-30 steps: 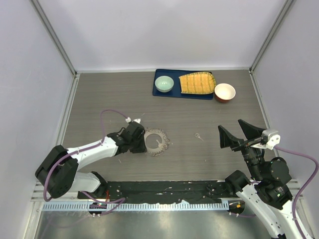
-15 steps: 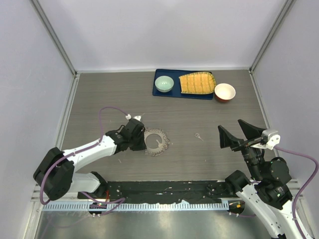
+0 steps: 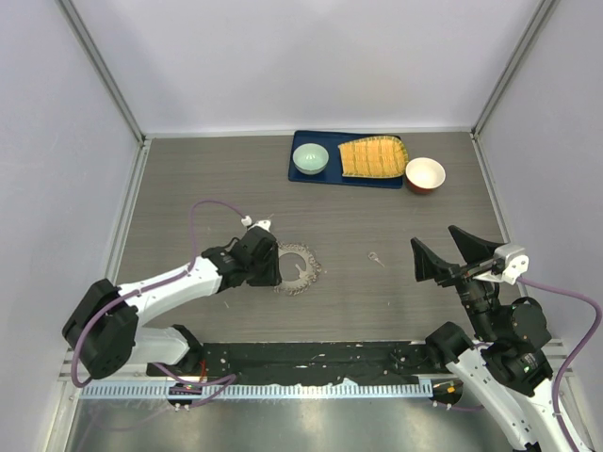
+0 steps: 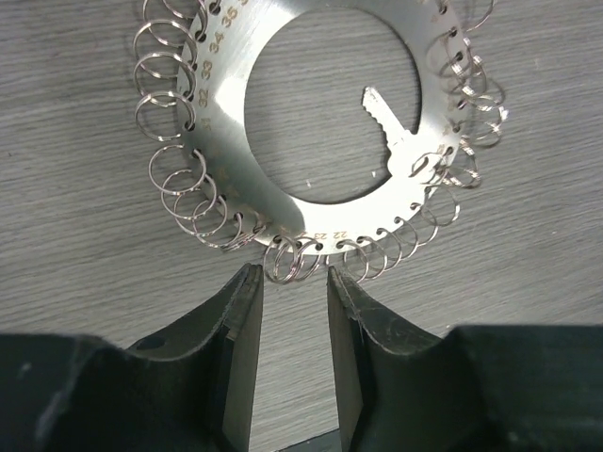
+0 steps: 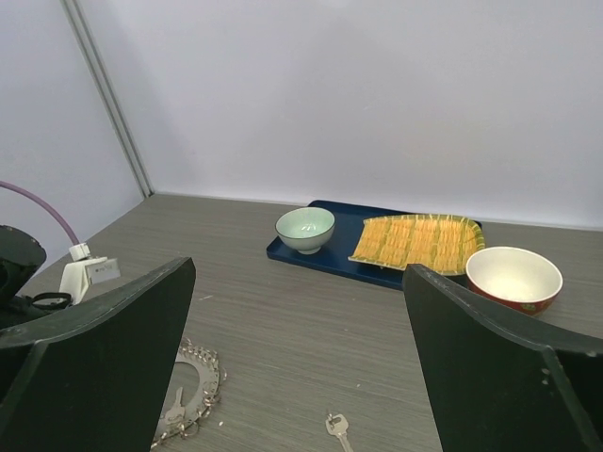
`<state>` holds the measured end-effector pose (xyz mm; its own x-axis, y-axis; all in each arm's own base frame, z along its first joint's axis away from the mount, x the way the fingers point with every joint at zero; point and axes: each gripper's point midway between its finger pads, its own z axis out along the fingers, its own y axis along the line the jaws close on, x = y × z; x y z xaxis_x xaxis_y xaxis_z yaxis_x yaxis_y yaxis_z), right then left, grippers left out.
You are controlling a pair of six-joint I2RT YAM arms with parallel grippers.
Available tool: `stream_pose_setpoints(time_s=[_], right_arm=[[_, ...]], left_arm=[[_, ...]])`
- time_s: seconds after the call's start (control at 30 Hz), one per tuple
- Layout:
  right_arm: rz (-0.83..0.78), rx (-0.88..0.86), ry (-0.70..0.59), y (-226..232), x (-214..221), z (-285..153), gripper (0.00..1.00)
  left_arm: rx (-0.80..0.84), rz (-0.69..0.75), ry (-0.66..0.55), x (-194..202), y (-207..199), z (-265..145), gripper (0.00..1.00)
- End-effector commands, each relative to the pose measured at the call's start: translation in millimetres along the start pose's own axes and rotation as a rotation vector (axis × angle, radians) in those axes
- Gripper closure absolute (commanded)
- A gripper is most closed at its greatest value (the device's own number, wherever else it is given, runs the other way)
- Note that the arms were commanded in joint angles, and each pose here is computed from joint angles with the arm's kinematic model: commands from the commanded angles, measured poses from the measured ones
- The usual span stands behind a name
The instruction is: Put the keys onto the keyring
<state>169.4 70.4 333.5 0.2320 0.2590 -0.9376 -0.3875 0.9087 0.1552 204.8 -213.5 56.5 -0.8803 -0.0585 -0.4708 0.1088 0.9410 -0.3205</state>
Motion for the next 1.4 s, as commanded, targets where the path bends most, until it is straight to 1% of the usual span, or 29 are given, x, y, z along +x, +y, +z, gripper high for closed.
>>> stream_pose_setpoints(time_s=[0.0, 0.2, 0.33, 0.53, 0.7, 0.83, 0.87, 1.0, 1.13, 1.27, 1.37], right_arm=[[-0.002, -0.017, -0.042, 3.3, -10.7, 2.0, 0.01], [-0.005, -0.017, -0.036, 3.2, -9.3, 2.1, 0.00], [-0.004, -0.018, -0.038, 3.5, -9.6, 2.2, 0.00], [-0.004, -0.015, -0.039, 2.9, -10.0, 1.9, 0.00], [-0.004, -0.014, -0.038, 2.6, -9.3, 2.1, 0.00], [-0.006, -0.013, -0.035, 2.7, -8.6, 2.6, 0.01], [-0.005, -0.015, -0.035, 2.9, -8.6, 2.6, 0.00], [-0.003, -0.017, -0.036, 3.4, -8.9, 2.9, 0.00], [-0.004, -0.015, -0.036, 3.2, -8.7, 3.4, 0.00], [-0.004, -0.017, -0.036, 3.5, -8.6, 3.4, 0.00], [-0.001, -0.014, -0.039, 2.9, -9.7, 2.7, 0.00]], left_arm=[[-0.054, 0.051, -0.017, -7.4, -1.2, 2.7, 0.62], [-0.185, 0.152, -0.007, -6.3, 2.3, 8.0, 0.66], [-0.233, 0.194, -0.006, -7.2, 2.5, 9.4, 0.69], [-0.245, 0.214, 0.014, -3.9, 0.3, 12.6, 0.72], [-0.277, 0.230, 0.011, -5.7, 1.6, 12.0, 0.73], [-0.280, 0.228, -0.036, -15.2, 1.1, 3.0, 0.73], [-0.278, 0.227, -0.065, -21.1, 0.7, -1.5, 0.73], [-0.282, 0.241, -0.094, -25.0, 6.1, -5.9, 0.72], [-0.263, 0.236, -0.069, -20.6, 12.0, 1.3, 0.72], [-0.219, 0.221, -0.065, -20.3, 7.7, 8.1, 0.72], [-0.230, 0.218, -0.056, -19.6, 12.4, 12.2, 0.73]])
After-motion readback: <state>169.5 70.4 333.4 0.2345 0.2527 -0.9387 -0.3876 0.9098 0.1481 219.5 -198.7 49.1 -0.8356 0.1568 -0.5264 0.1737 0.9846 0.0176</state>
